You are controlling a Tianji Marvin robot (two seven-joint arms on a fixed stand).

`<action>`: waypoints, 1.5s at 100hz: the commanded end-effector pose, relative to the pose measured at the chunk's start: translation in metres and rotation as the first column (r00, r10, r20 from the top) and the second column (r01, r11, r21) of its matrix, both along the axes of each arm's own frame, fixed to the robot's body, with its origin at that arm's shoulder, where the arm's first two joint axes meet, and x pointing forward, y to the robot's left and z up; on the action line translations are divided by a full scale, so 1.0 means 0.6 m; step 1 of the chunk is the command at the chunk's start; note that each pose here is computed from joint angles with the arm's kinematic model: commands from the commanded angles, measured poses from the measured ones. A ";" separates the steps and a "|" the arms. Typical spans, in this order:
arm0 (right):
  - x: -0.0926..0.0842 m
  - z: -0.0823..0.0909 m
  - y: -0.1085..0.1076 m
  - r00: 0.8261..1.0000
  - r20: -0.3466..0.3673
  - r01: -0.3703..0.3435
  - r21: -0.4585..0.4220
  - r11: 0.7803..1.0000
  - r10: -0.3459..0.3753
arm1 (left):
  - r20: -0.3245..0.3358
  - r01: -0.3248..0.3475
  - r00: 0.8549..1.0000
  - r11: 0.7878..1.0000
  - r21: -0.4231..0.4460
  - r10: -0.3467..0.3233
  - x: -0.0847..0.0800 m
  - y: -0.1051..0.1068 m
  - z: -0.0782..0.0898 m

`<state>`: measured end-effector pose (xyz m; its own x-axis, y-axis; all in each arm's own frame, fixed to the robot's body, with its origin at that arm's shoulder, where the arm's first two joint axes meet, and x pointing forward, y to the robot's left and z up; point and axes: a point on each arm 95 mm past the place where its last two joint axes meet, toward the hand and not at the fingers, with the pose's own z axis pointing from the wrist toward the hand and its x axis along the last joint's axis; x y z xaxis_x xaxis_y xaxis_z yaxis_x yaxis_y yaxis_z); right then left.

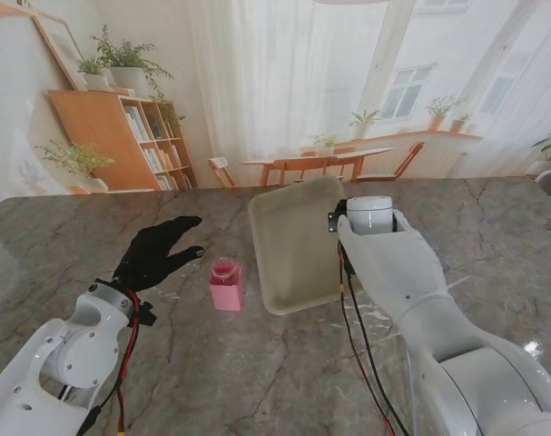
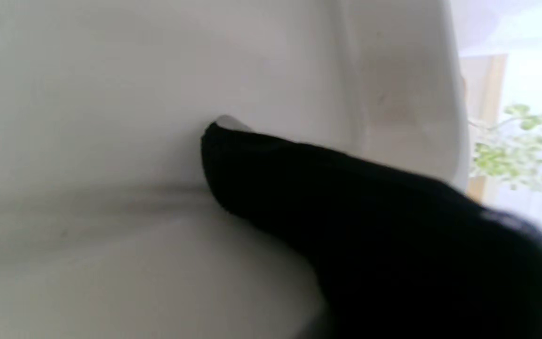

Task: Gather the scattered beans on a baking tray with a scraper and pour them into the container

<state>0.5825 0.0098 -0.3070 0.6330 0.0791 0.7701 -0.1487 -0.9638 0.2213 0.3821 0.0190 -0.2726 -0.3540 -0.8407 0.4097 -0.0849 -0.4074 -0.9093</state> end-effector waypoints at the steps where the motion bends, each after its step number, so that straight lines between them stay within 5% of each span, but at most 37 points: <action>1: -0.002 -0.010 0.008 1.000 -0.024 -0.013 0.028 1.000 0.014 | -0.011 -0.004 1.000 1.000 -0.008 0.004 -0.001 -0.002 -0.005; 97: -0.018 -0.075 -0.012 0.969 -0.103 -0.230 -0.064 0.971 0.223 | -0.047 -0.001 0.999 0.999 -0.032 0.000 0.008 -0.009 -0.014; 130: -0.021 -0.072 -0.013 0.957 -0.044 -0.291 -0.104 0.951 0.288 | -0.054 0.001 0.999 0.999 -0.040 -0.003 0.002 -0.013 -0.018; 150: -0.020 -0.051 -0.014 0.934 0.008 -0.350 -0.159 0.923 0.356 | -0.049 0.000 0.999 0.999 -0.041 -0.002 -0.005 -0.015 -0.018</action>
<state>0.5725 0.0054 -0.3352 0.5255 0.3956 0.7532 0.1645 -0.9159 0.3663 0.3828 0.0132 -0.2821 -0.3331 -0.8259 0.4550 -0.1273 -0.4387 -0.8896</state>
